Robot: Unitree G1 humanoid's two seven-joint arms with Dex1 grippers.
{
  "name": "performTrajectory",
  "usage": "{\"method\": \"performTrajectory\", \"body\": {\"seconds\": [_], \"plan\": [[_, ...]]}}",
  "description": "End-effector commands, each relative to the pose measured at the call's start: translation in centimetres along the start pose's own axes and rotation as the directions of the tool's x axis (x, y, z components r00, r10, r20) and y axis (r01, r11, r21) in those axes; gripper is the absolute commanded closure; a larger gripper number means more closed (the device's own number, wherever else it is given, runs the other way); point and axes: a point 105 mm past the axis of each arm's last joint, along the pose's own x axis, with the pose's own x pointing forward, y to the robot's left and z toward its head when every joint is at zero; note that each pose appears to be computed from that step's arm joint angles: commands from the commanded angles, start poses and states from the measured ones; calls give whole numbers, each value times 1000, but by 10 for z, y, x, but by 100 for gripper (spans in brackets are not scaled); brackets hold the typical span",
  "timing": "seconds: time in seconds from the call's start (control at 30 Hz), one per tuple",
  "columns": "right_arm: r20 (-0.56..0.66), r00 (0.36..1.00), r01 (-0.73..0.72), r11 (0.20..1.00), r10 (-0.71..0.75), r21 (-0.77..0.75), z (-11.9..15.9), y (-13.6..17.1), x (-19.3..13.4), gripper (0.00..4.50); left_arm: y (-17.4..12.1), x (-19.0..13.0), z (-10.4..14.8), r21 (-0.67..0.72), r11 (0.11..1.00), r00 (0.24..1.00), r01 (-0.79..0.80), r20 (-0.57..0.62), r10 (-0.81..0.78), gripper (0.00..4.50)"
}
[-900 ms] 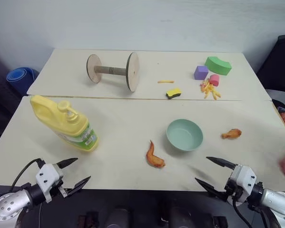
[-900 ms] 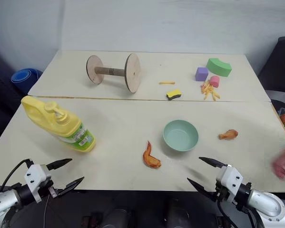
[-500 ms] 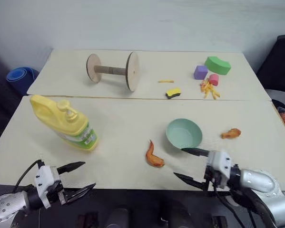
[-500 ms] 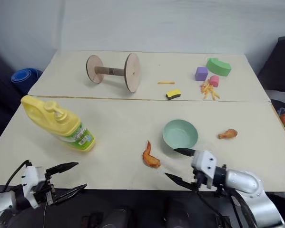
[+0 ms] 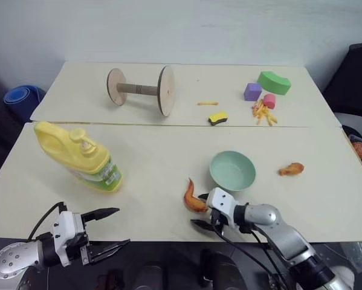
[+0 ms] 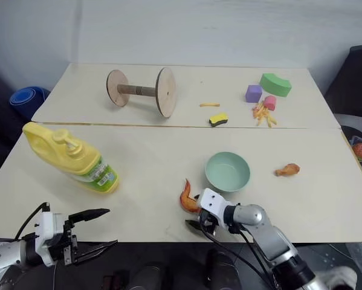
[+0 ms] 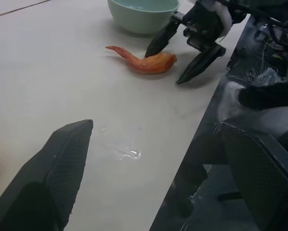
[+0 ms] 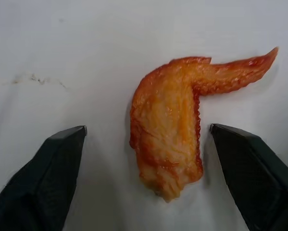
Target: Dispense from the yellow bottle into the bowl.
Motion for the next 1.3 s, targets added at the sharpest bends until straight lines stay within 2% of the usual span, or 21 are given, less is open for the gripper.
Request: {"method": "performTrajectory", "body": {"seconds": [0.03,0.13,0.17,0.23,0.3,0.33,0.4,0.5,0.57,0.63,0.7,0.87,0.9,1.0,1.07,1.13,1.23,1.3], "plan": [[22,1000,-3,1000,4,-18,3,1,7,157,-2,1,4,27,999,1000,26,0,-26,0],[56,998,-4,1000,6,-24,9,0,4,264,-1,5,2,30,999,999,39,1,-39,0],[80,997,-16,999,19,-38,13,1,0,281,-1,7,2,33,999,999,43,4,-44,0],[140,989,-35,998,43,-59,24,3,-12,281,0,11,3,39,998,999,51,13,-51,0],[226,974,29,995,-7,-91,39,-6,-31,281,0,14,5,34,997,997,66,30,-67,0],[318,947,75,993,-42,-91,54,-13,-54,281,-2,17,9,24,996,995,90,46,-91,0],[417,906,123,988,-72,-96,72,-17,-84,281,-5,20,13,10,992,990,122,68,-122,0],[458,876,214,973,-153,-85,77,-27,-126,281,-5,29,26,71,987,983,141,106,-148,0],[366,870,379,923,-329,-73,54,-50,-168,281,-4,42,42,80,984,973,159,155,-170,0],[205,820,549,836,-535,-14,8,-80,-213,281,-3,56,50,82,984,963,161,207,-174,0],[68,804,592,806,-590,-16,-29,-90,-233,281,-4,64,51,78,983,958,167,224,-181,0],[-79,771,635,772,-632,23,-75,-112,-247,281,-1,66,50,67,983,959,169,220,-180,0],[-88,776,630,776,-625,43,-79,-113,-247,209,0,66,50,67,984,960,167,216,-178,0],[-61,811,584,812,-582,9,-76,-116,-242,121,6,62,48,72,987,967,147,199,-158,0],[-7,828,560,828,-560,-15,-63,-119,-238,45,8,60,47,75,988,971,133,190,-146,0],[67,855,517,855,-514,-39,-43,-118,-229,3,11,58,46,78,990,974,115,186,-128,0],[191,912,377,925,-363,-41,-4,-98,-188,3,13,56,43,72,994,978,86,183,-98,0],[234,933,290,956,-274,-37,12,-82,-165,3,13,56,42,70,994,979,79,181,-91,0]]}}
